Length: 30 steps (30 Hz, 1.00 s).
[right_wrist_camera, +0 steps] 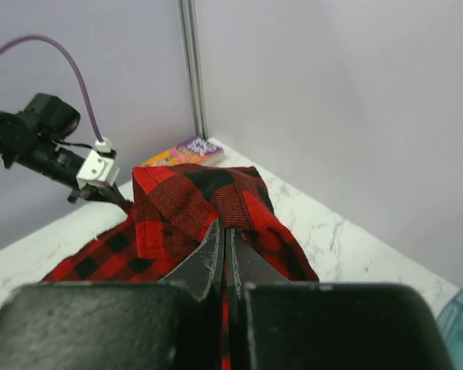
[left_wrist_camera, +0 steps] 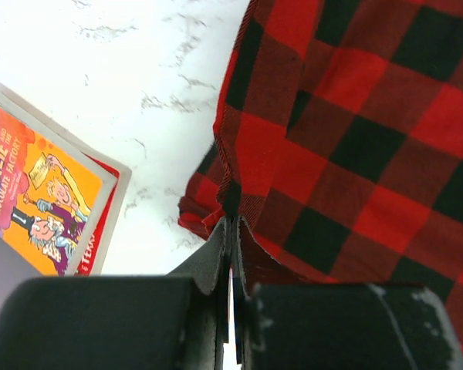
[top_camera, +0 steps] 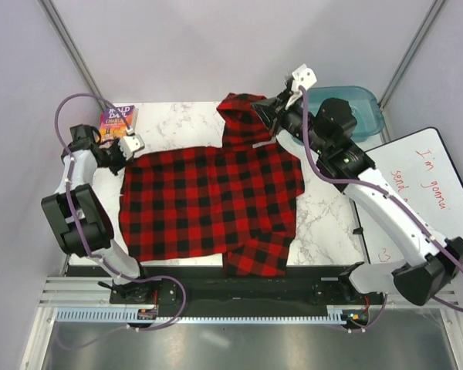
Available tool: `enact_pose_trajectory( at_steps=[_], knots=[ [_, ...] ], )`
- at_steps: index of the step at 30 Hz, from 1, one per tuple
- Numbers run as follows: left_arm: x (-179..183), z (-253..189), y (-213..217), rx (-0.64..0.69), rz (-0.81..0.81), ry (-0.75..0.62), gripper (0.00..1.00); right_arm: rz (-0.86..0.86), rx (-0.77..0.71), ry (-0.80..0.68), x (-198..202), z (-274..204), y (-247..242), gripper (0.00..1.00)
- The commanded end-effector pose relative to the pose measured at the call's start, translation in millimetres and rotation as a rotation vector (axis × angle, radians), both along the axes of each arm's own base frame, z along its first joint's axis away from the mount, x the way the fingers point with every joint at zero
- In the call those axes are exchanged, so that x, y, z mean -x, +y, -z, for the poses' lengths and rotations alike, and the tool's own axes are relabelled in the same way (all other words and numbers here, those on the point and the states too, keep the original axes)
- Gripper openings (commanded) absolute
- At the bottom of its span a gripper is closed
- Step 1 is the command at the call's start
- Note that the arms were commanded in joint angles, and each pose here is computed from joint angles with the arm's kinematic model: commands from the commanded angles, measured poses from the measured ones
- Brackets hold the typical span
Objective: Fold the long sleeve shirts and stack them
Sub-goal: Fold the shirt
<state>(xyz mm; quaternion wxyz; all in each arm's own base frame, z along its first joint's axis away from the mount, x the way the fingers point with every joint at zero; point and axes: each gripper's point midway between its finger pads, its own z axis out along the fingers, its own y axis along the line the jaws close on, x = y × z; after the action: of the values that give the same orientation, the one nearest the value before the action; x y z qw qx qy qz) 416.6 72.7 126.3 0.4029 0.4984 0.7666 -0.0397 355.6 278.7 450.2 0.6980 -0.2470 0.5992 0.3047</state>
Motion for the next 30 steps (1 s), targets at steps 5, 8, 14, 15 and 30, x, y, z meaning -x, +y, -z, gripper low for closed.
enact_pose_trajectory(
  at_steps=[5,8,14,15,30],
  knots=[
    [47.3,35.4,-7.6,-0.134,0.197,-0.040,0.13,0.023,0.121,0.148,34.8,64.1,-17.8,0.00],
    [57.8,40.1,-9.6,-0.124,0.194,-0.012,0.29,-0.014,0.158,0.195,43.8,85.7,-15.1,0.00],
    [61.0,10.0,-21.2,-0.035,0.153,-0.033,0.51,-0.119,0.194,0.272,54.2,121.5,1.7,0.00],
    [62.2,6.1,-22.7,-0.007,0.126,-0.024,0.52,-0.133,0.205,0.291,52.3,130.7,6.5,0.00],
    [124.3,-65.8,-98.8,0.414,-0.006,-0.007,0.99,-0.424,0.288,0.431,6.1,223.6,97.4,0.00]
  ],
)
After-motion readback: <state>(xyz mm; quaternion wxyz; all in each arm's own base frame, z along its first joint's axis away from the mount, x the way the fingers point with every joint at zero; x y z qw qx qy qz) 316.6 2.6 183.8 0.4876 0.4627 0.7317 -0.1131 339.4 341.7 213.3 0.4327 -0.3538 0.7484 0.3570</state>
